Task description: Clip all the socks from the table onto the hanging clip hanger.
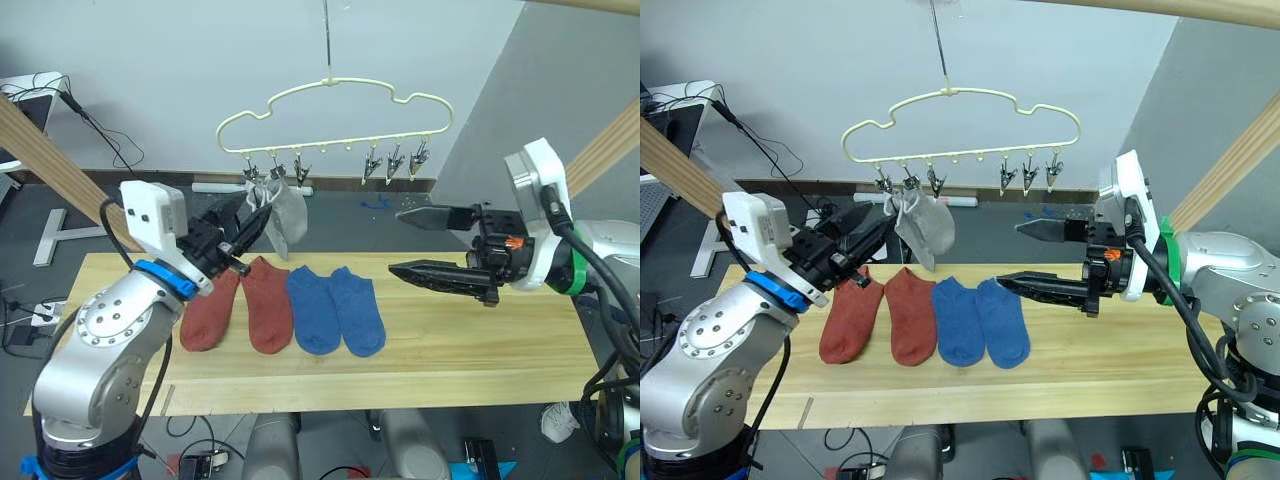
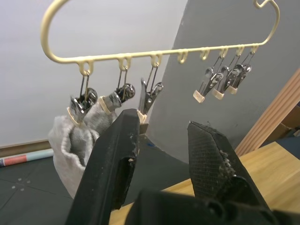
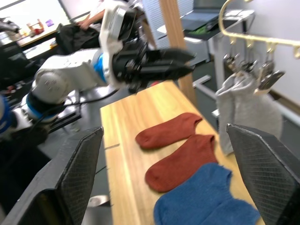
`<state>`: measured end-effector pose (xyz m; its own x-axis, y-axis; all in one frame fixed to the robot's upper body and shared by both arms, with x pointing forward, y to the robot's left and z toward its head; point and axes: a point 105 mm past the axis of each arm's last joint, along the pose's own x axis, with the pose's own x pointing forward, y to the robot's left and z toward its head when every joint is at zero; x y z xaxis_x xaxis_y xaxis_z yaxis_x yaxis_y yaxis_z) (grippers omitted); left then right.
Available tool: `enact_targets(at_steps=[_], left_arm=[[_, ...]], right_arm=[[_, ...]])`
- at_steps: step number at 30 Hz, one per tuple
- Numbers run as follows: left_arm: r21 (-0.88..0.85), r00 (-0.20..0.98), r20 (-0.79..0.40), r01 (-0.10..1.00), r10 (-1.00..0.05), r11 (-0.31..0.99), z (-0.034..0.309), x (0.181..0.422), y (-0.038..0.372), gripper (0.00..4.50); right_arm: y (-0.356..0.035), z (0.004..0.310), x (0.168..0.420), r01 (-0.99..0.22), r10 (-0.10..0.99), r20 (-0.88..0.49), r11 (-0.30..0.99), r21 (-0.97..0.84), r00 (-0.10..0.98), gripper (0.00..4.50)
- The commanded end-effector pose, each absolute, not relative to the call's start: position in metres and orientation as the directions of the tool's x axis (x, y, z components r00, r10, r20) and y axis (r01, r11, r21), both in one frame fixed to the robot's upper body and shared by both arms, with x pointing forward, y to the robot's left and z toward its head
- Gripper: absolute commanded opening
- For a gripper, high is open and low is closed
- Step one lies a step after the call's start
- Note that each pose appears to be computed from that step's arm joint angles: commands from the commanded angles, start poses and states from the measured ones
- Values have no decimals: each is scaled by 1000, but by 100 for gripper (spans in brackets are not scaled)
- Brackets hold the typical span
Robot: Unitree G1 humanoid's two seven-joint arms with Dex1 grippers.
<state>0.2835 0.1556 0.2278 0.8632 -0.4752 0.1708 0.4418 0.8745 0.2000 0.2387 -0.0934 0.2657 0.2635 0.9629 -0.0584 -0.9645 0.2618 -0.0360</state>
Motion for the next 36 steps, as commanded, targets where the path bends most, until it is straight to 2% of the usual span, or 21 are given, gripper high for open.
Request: enact_targets(at_steps=[1, 7, 15, 36], left_arm=[[220, 858, 227, 416, -461, 882, 231, 280, 145, 197], [217, 863, 224, 408, -452, 887, 225, 281, 138, 197], [169, 888, 236, 361, -394, 917, 228, 301, 134, 197], [136, 894, 185, 388, -408, 911, 226, 332, 117, 197]], right_arm=[[-90, 275, 228, -965, 968, -33, 246, -89, 250, 447], [-90, 276, 225, -966, 968, -39, 244, -81, 248, 447], [-87, 275, 223, -965, 966, -38, 254, -70, 257, 447], [-82, 270, 220, -953, 953, -24, 302, -36, 303, 447]])
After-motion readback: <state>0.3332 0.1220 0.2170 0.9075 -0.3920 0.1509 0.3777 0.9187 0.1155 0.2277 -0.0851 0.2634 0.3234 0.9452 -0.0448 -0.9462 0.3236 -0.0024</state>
